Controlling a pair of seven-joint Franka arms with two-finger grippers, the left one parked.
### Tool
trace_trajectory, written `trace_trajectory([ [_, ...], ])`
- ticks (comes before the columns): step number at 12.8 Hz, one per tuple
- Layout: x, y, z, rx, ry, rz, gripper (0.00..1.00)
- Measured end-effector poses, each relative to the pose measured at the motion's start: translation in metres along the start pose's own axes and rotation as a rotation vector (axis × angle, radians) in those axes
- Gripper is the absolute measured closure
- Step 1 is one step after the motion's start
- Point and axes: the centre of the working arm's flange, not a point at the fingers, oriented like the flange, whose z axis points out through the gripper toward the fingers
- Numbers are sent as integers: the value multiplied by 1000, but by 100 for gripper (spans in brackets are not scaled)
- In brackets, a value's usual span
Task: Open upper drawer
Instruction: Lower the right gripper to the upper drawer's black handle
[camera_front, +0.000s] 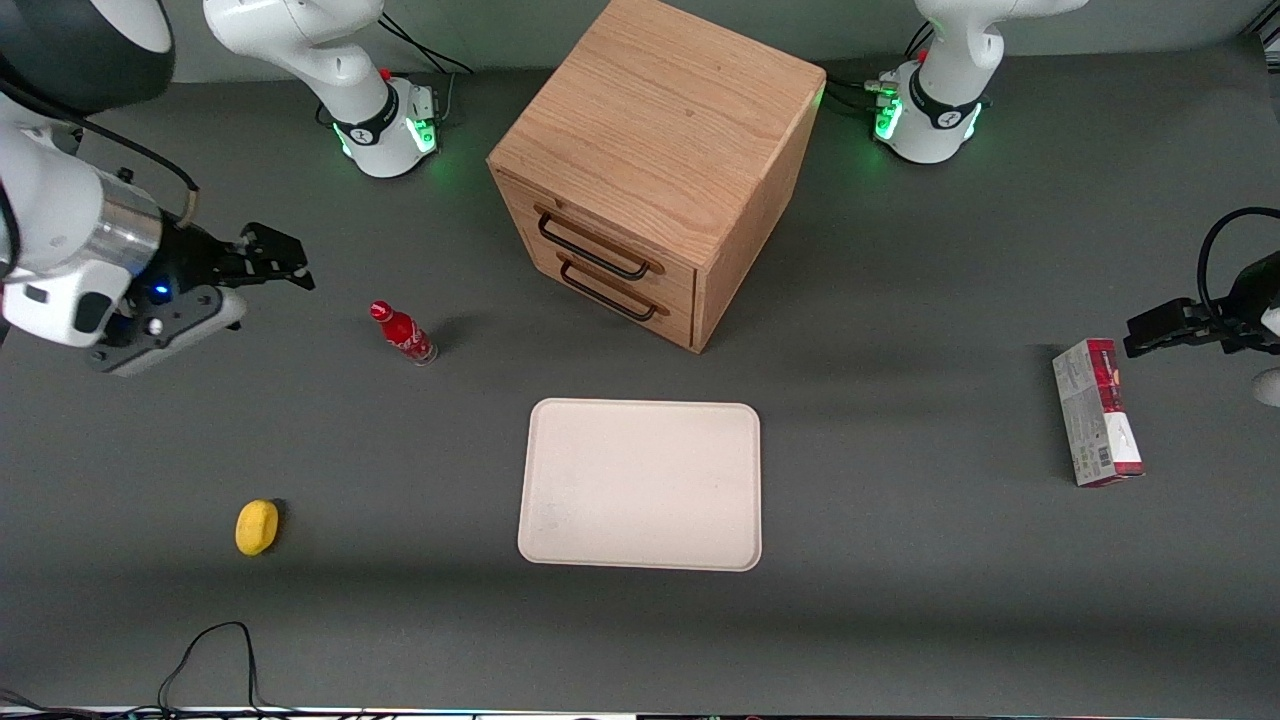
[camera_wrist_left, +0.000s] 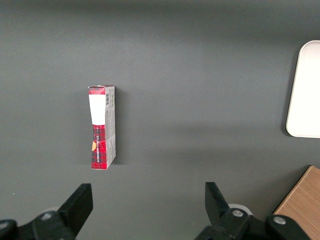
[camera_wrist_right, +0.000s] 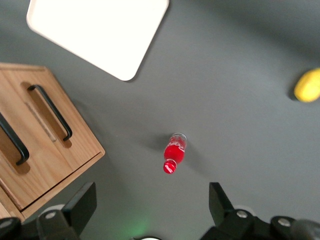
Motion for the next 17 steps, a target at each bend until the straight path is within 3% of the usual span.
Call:
trace_trajectory([
  [6, 55, -104, 75, 29, -115, -282, 0],
  [10, 77, -161, 116, 20, -145, -384, 0],
  [14, 85, -203, 150, 109, -176, -461, 0],
  [17, 89, -222, 173, 135, -210, -488, 0],
])
